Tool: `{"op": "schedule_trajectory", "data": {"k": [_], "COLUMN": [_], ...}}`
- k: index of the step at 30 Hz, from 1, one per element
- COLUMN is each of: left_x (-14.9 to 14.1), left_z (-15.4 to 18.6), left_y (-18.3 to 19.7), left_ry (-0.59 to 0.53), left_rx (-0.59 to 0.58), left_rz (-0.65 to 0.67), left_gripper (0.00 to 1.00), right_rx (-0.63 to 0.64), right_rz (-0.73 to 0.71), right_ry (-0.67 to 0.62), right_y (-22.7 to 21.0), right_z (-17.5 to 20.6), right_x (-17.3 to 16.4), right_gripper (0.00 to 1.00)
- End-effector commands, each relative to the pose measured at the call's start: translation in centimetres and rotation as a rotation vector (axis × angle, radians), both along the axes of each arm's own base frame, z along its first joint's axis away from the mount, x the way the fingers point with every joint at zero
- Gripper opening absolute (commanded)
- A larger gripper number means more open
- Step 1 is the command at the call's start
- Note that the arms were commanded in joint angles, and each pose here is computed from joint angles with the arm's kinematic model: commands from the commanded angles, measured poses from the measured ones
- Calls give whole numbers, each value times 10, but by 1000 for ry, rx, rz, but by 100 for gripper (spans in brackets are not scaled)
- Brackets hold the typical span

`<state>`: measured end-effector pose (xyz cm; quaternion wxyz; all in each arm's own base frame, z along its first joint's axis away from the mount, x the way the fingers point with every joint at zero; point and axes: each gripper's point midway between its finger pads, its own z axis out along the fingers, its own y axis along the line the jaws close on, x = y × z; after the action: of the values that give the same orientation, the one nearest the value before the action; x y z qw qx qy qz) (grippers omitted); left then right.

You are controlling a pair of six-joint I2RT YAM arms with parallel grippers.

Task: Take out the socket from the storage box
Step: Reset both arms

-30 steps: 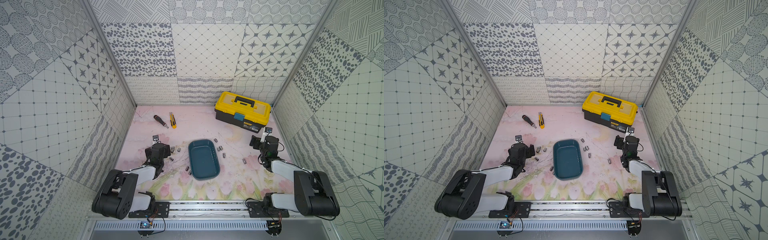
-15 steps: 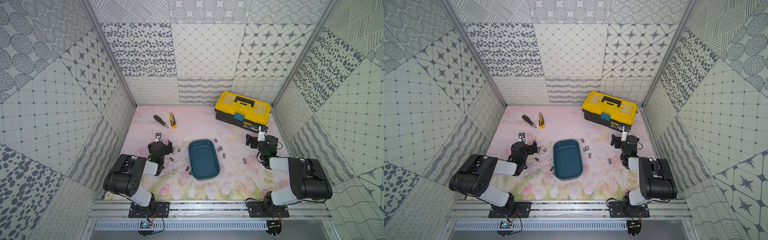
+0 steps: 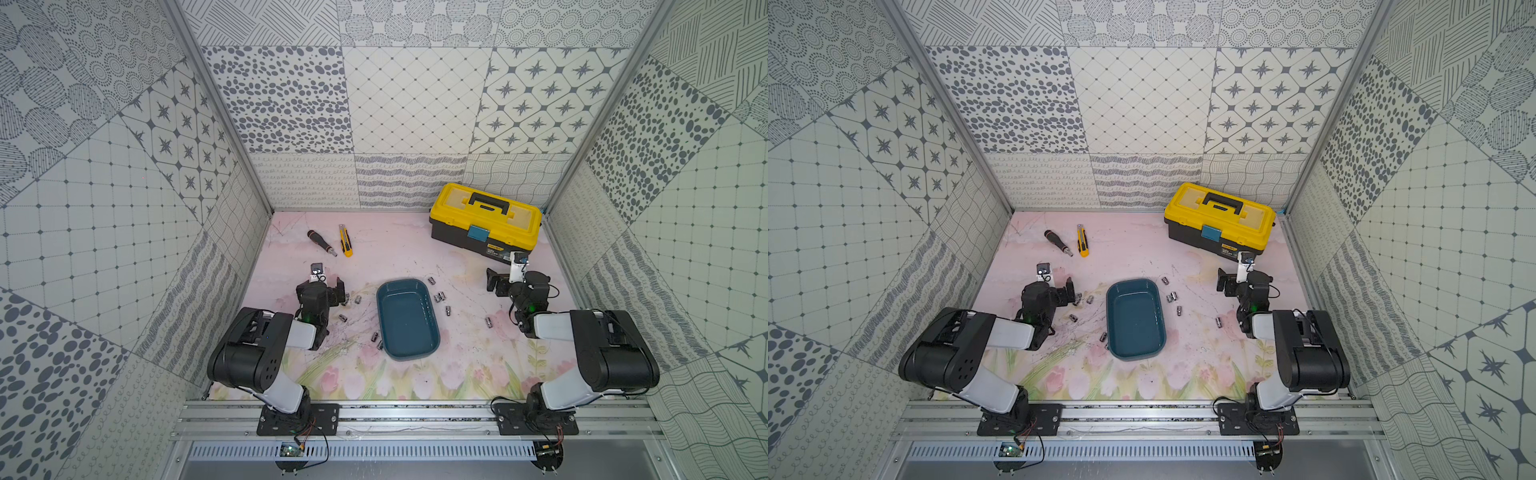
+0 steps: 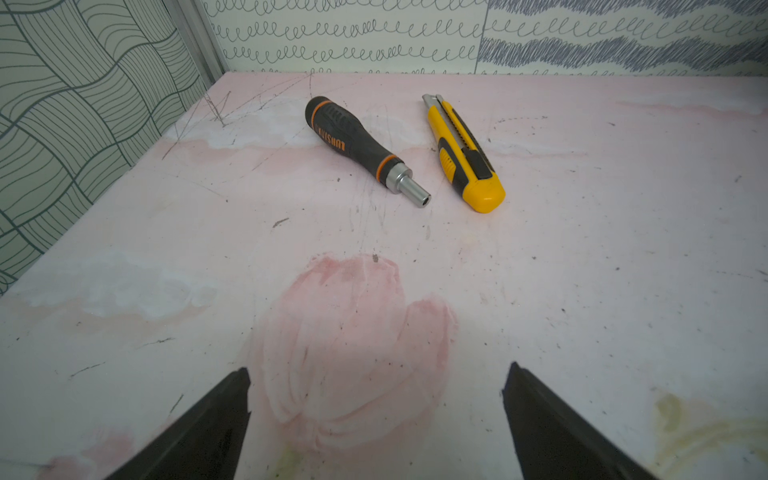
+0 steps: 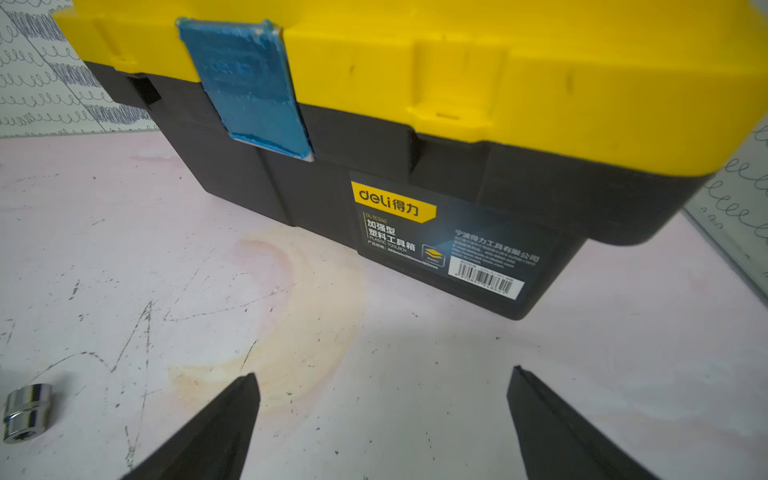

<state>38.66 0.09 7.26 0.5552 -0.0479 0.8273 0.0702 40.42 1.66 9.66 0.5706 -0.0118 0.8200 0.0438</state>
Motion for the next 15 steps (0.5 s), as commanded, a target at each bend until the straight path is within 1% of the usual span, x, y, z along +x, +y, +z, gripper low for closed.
{"op": "schedule_trajectory", "data": {"k": [1, 15], "left_x": [7, 7], "left_z": [13, 13], "left_y": [-2, -2], "left_ry": [-53, -51], "left_rx": [5, 6], "left_rz": [-13, -13], "left_gripper": [99, 99], "right_rx": [-11, -11], "right_rz": [-5, -5], "right_ry": [-42, -46], "right_y": [-2, -1], "right_z": [8, 9], "right_x": [2, 3], "right_gripper": [99, 99]}}
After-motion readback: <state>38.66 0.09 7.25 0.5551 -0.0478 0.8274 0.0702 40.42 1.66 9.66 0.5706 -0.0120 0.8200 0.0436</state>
